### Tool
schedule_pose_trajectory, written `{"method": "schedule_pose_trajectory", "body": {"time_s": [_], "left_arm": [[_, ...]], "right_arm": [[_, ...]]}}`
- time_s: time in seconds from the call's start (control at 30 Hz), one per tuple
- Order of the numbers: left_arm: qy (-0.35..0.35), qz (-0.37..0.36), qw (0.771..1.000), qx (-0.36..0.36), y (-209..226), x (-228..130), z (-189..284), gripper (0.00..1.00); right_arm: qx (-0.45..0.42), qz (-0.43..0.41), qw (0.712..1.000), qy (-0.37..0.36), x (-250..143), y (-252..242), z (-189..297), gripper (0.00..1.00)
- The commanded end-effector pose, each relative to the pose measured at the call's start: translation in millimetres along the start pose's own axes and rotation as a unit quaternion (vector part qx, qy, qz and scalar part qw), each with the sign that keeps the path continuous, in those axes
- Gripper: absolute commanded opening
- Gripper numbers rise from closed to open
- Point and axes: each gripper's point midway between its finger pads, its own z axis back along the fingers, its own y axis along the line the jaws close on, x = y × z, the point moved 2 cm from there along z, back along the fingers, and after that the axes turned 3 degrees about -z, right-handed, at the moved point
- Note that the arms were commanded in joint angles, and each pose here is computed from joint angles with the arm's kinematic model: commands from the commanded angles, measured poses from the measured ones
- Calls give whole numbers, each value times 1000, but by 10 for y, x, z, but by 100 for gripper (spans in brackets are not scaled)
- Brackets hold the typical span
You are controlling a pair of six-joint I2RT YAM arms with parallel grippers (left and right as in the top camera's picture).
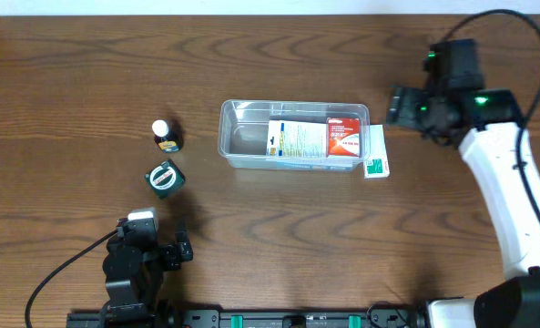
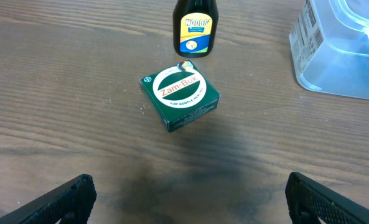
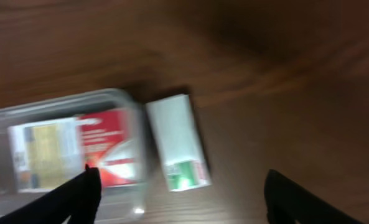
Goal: Pack container
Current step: 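Move the right gripper to the white-green box and grasp it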
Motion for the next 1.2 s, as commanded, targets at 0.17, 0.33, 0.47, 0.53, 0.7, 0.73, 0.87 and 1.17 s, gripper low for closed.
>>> {"method": "schedule_pose_trajectory", "body": {"time_s": [0.17,0.33,0.47,0.53,0.7,0.73,0.87,1.17], "left_arm": [[-2,-2,1000,-4,-14,11,6,98],[-2,-2,1000,-4,-14,11,6,98],[-2,-2,1000,-4,-14,11,6,98],[-2,-2,1000,-4,-14,11,6,98],[-2,-2,1000,-4,-14,11,6,98],[-2,-2,1000,-4,-14,11,6,98],[-2,-2,1000,-4,-14,11,6,98],[-2,-2,1000,-4,-13,11,6,98]], "right_arm": [[-5,25,997,79,-195,20,-604,76],[-33,9,991,127,-365,-29,-1010,72],[-34,1,991,126,-325,-87,-1132,72],[-23,10,992,120,-300,-45,-1139,76],[33,55,991,114,-295,223,-1151,78],[39,61,991,111,-296,265,-1152,80],[53,94,989,105,-313,387,-1152,82],[-12,110,984,140,-463,121,-1118,85]]}}
